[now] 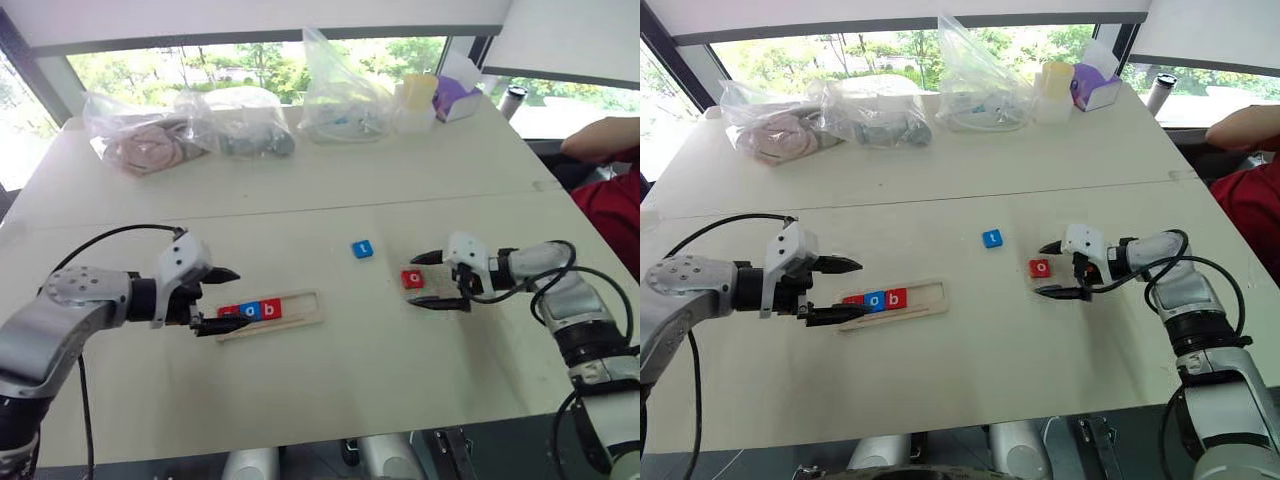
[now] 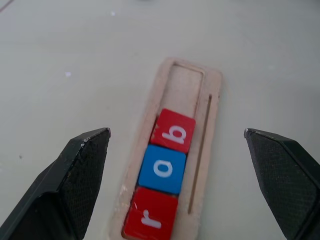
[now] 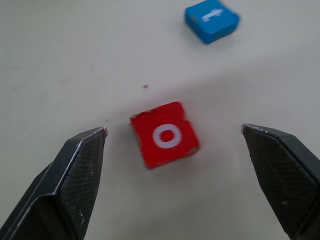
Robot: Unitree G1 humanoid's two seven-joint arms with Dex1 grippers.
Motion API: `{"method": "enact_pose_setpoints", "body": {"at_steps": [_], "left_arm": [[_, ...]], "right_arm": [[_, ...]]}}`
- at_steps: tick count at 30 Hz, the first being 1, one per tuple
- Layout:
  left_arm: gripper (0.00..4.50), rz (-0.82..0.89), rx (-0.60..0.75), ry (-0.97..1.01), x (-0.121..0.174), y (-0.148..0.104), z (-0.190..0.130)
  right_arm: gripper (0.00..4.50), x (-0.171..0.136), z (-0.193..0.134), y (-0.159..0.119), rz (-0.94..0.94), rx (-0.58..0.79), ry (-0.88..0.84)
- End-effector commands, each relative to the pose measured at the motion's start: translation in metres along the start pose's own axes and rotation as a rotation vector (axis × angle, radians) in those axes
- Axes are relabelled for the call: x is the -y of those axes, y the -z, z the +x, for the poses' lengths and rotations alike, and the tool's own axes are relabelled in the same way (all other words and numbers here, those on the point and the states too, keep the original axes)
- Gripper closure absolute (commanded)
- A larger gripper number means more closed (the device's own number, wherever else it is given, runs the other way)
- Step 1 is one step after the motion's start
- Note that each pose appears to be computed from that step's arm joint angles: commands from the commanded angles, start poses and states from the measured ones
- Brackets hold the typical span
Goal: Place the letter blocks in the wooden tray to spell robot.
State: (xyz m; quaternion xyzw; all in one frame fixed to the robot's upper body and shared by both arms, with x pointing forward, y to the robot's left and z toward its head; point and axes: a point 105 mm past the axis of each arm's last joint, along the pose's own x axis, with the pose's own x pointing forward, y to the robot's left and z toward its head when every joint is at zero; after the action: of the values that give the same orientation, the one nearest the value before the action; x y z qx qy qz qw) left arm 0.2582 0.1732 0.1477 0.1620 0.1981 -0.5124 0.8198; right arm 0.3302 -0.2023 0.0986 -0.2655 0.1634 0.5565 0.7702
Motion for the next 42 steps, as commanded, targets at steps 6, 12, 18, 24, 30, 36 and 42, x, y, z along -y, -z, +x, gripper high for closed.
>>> {"method": "enact_pose_setpoints", "body": {"at_steps": [6,12,18,24,30,36,42], "left_arm": [[0.0,0.038,-0.001,-0.035,-0.001,-0.007,-0.009],[0.0,0.037,-0.003,-0.037,-0.003,-0.006,-0.009],[0.0,0.014,-0.043,-0.027,-0.003,0.002,-0.018],[0.0,-0.009,-0.087,-0.046,0.0,0.01,-0.034],[0.0,-0.019,-0.069,-0.083,0.0,0.01,-0.032],[0.0,-0.024,-0.061,-0.091,0.005,0.013,-0.025],[0.0,-0.044,-0.044,-0.092,0.008,0.012,-0.021]], "right_arm": [[1.92,0.009,-0.001,-0.003,-0.088,0.018,-0.001],[3.33,0.013,-0.003,-0.006,-0.05,0.026,0.029],[3.33,-0.024,0.042,-0.09,-0.087,0.206,-0.081],[3.33,-0.044,0.087,-0.123,-0.128,0.197,-0.074],[3.33,-0.066,0.112,-0.132,-0.177,0.199,-0.16],[3.33,-0.071,0.122,-0.131,-0.176,0.196,-0.184],[3.33,-0.071,0.132,-0.131,-0.207,0.194,-0.182]]}}
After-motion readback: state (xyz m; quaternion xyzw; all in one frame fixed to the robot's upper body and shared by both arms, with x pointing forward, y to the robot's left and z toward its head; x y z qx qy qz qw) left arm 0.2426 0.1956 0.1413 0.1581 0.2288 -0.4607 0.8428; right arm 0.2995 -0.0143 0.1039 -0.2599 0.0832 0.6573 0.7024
